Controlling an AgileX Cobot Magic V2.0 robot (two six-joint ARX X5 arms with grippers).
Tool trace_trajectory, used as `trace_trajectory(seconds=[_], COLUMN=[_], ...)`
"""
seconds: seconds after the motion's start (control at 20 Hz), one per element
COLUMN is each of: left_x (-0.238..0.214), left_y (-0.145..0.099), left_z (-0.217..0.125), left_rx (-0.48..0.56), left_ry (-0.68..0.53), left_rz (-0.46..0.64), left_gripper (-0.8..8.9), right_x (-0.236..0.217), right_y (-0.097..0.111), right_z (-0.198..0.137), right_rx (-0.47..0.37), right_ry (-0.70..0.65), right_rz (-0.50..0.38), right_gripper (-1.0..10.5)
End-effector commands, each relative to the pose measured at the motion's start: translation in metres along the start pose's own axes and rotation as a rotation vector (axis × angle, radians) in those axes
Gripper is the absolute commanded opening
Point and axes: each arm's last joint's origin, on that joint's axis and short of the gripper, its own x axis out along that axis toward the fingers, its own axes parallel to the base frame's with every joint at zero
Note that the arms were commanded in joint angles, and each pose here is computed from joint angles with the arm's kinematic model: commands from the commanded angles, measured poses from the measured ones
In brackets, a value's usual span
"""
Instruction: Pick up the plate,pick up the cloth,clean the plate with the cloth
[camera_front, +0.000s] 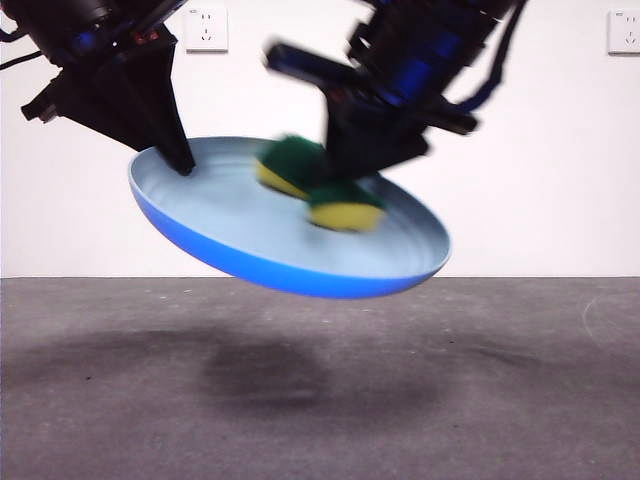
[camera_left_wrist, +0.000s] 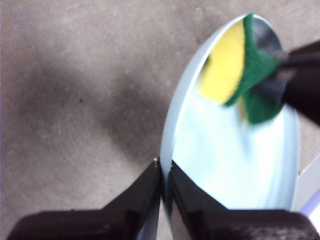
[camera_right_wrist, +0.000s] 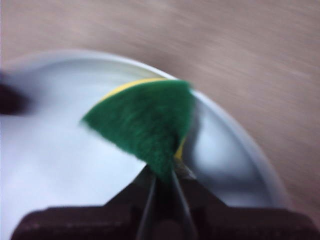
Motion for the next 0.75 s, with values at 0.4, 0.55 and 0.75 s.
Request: trace_trajectory(seconds=[0.4,0.55,0.75], left_x=[0.0,0.017,0.054], left_y=[0.004,0.027,0.061], left_z=[0.014,0.016,0.014], left_rx=[0.075,0.052,-0.018], left_ry=[-0.143,-0.091,-0.003], left_rz=[0.189,0.295,0.339], left_gripper=[-0.08,-0.08,-0.08], right_x=[-0.006,-0.028,-0.067], right_y=[0.022,0.02,0.011], right_z=[-0.008,0.003,0.009], right_rx=[0.009,0.01,0.014], right_ry=[0.068,-0.013,-0.074], right_rz=[0.202,0.19,0.031], right_gripper=[-0.2,-0.2,-0.2])
